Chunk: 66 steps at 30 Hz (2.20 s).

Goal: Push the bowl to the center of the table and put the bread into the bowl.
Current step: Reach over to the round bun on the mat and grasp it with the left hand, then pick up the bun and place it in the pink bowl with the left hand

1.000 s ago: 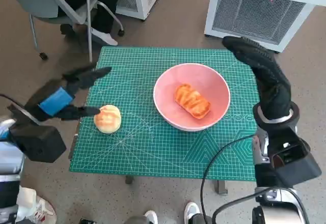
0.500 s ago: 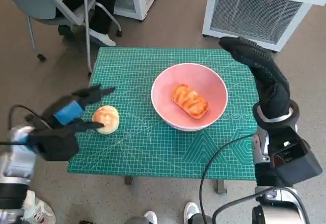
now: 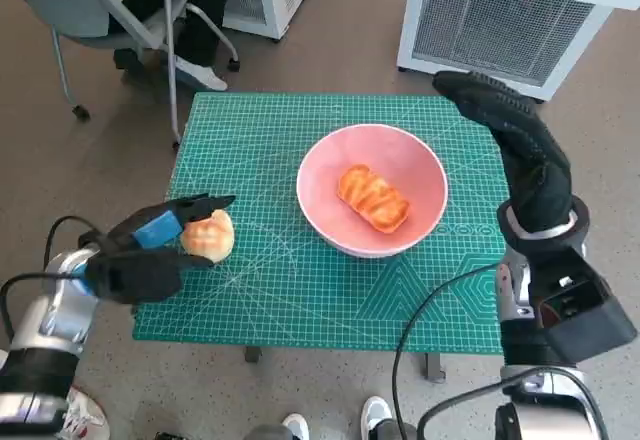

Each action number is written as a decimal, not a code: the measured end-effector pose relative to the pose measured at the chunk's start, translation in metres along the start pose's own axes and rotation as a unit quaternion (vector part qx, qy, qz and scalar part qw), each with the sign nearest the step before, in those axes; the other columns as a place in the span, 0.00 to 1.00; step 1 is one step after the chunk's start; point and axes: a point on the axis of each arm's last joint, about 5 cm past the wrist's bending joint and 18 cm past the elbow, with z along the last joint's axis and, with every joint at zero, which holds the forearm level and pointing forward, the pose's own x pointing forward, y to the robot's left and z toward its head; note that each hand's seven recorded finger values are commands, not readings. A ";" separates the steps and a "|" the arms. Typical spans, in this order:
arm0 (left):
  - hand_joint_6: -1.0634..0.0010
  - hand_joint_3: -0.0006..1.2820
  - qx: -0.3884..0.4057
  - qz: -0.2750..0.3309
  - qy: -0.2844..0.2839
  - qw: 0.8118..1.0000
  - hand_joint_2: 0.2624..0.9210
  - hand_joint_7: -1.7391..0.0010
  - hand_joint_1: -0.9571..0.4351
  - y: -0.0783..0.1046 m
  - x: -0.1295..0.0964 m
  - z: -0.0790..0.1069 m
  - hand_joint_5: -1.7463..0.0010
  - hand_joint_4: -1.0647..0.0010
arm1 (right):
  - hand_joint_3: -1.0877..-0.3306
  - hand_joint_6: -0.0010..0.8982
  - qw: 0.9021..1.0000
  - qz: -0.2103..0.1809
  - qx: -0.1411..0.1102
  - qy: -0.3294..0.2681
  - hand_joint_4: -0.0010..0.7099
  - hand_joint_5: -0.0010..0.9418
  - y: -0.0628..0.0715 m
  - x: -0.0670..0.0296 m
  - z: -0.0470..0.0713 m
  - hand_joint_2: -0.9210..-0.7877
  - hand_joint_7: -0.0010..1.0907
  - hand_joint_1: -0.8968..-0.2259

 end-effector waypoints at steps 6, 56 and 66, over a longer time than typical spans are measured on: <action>0.43 0.08 0.012 -0.005 0.024 1.000 1.00 0.57 0.53 0.001 0.005 0.003 0.85 0.32 | 0.43 0.26 1.000 0.000 0.000 -0.001 0.39 0.00 -0.001 0.0002 0.000 0.00 0.16 0.51; 0.42 0.05 0.097 0.227 -0.349 0.904 1.00 0.31 0.69 0.050 0.030 0.167 0.35 0.34 | 0.44 0.23 1.000 0.009 -0.005 -0.002 0.40 0.00 0.000 0.0045 -0.001 0.00 0.20 0.49; 0.53 0.15 0.091 0.116 -0.337 0.930 1.00 0.24 0.69 0.032 0.063 0.177 0.25 0.51 | 0.44 0.22 1.000 0.006 -0.010 -0.007 0.40 0.00 -0.001 0.0053 0.001 0.00 0.21 0.48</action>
